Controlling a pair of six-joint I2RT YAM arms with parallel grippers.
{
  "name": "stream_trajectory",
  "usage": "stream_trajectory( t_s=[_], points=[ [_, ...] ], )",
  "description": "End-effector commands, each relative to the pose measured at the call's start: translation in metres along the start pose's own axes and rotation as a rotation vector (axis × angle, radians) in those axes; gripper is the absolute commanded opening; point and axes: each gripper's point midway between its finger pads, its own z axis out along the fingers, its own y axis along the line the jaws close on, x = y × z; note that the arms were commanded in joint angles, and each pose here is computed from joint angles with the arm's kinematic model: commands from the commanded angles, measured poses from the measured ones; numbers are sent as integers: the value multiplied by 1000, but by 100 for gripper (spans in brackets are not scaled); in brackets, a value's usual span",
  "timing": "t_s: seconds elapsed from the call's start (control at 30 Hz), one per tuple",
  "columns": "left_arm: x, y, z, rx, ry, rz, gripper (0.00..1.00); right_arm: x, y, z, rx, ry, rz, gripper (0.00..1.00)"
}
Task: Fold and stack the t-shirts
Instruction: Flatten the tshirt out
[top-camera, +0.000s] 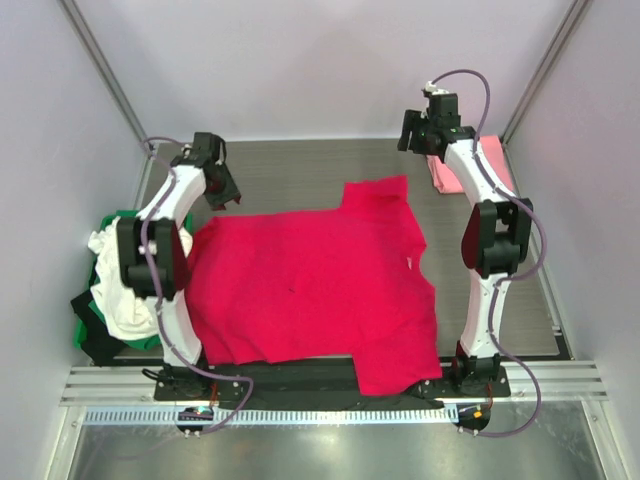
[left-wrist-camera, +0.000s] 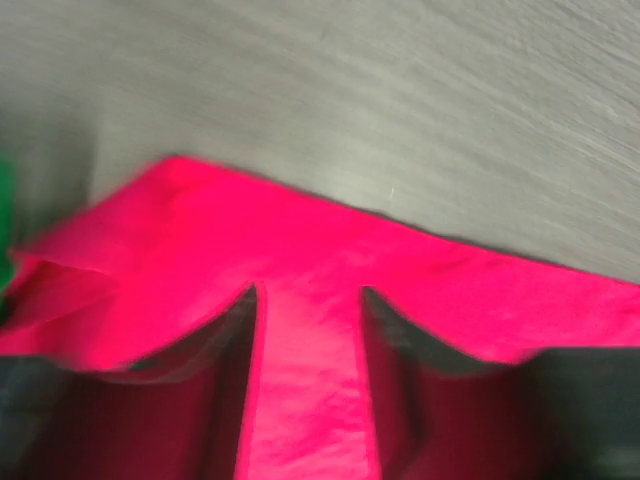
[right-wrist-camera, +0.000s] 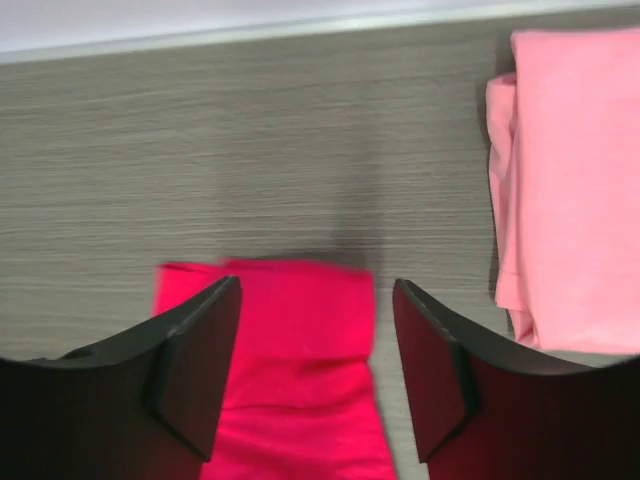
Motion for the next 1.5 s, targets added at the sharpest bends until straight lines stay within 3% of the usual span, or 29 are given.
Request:
stream_trajectory(
  t_s=[0.0, 0.07, 0.13, 0.2, 0.23, 0.4, 0.53, 0.73, 0.93, 1.17, 1.47],
  points=[
    [-26, -27, -9, 91, -7, 51, 51, -69, 19, -27, -12, -173, -9, 70],
    [-20, -24, -15, 92, -2, 40, 63, -66, 15, -40, 47, -178, -16, 73],
    [-20, -24, -38, 109, -39, 33, 68, -44, 24, -48, 48, -140, -20, 74],
    [-2, -16, -42, 99, -18, 31, 69, -43, 41, -78, 22, -157, -13, 74],
    [0, -16, -56, 110, -40, 37, 69, -15, 43, -77, 13, -100, 7, 74],
    [55, 11, -56, 72, 27, 52, 69, 64, 97, -101, -150, 39, 58, 74],
    [87, 24, -57, 74, 64, 52, 68, 136, 127, -84, -258, 203, 106, 74],
    [101, 37, -59, 57, 49, 55, 68, 163, 129, -42, -241, 290, 117, 74],
    [100, 43, -46, 14, 42, 37, 67, 184, 86, 3, -130, 358, 139, 74],
    [82, 37, -37, -6, -10, 4, 67, 212, -12, 36, 73, 473, 212, 72],
    [37, 4, -7, -3, -40, -4, 67, 170, -45, 74, 148, 419, 119, 73]
  ],
)
